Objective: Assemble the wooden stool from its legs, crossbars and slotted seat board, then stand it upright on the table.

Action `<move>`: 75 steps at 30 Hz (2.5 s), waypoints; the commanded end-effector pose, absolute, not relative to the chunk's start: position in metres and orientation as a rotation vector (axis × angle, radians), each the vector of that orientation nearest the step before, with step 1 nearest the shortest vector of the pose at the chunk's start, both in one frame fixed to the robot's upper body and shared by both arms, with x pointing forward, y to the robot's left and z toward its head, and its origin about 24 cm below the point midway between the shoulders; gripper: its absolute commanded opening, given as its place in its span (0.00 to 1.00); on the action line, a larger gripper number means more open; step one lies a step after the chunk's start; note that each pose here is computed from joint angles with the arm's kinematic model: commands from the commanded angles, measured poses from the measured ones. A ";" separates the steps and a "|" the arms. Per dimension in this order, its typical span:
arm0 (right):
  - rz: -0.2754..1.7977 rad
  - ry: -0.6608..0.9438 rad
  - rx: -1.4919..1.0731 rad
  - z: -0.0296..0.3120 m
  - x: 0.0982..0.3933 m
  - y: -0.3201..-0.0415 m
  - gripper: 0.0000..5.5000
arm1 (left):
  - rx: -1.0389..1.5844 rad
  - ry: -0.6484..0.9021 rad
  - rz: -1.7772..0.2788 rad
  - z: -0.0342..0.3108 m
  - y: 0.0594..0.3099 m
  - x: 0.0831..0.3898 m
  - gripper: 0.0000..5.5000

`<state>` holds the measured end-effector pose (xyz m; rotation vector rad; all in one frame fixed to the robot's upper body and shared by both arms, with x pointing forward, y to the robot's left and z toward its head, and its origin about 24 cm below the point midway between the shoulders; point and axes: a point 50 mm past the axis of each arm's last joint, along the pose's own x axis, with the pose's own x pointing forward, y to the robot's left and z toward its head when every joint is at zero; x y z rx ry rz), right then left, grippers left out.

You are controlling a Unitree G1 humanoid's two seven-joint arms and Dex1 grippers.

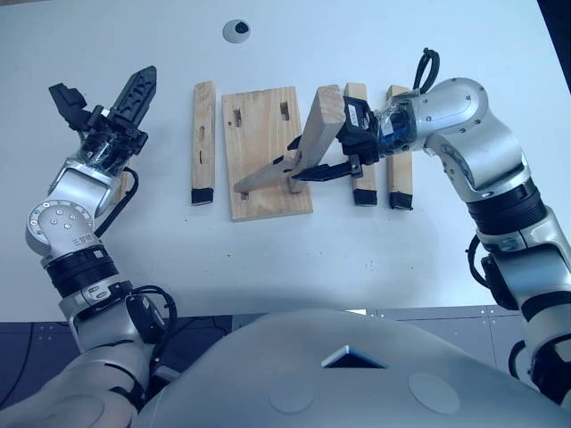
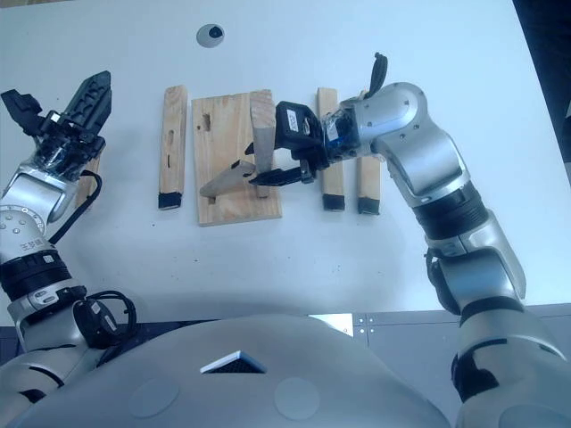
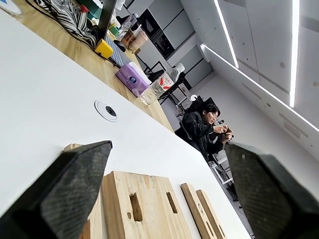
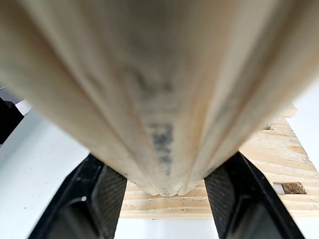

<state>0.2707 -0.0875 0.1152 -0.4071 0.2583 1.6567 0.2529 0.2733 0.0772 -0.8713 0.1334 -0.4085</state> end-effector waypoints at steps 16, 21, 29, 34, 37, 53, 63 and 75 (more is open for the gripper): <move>1.263 0.863 -0.493 0.053 0.256 -0.204 0.37 | -0.531 0.183 -0.681 0.096 0.229 0.238 0.75; 1.293 0.712 -0.438 0.067 0.265 -0.189 0.45 | -0.141 0.253 -1.024 0.093 0.185 0.229 0.75; 1.244 0.551 -0.404 0.097 0.280 -0.189 0.57 | 0.103 0.305 -1.144 0.058 0.181 0.238 0.75; 1.183 0.477 -0.382 0.111 0.287 -0.193 0.58 | 0.123 0.331 -1.162 0.049 0.184 0.233 0.72; 1.162 0.448 -0.370 0.116 0.289 -0.192 0.58 | 0.121 0.336 -1.155 0.044 0.184 0.233 0.65; 1.132 0.425 -0.348 0.118 0.291 -0.189 0.58 | 0.137 0.354 -1.149 0.028 0.183 0.232 0.22; 1.107 0.389 -0.317 0.117 0.297 -0.184 0.58 | 0.123 0.209 -1.178 0.043 0.180 0.239 0.07; 1.188 0.325 -0.369 0.123 0.282 -0.207 0.58 | 0.341 0.202 -1.303 0.093 0.224 0.223 0.07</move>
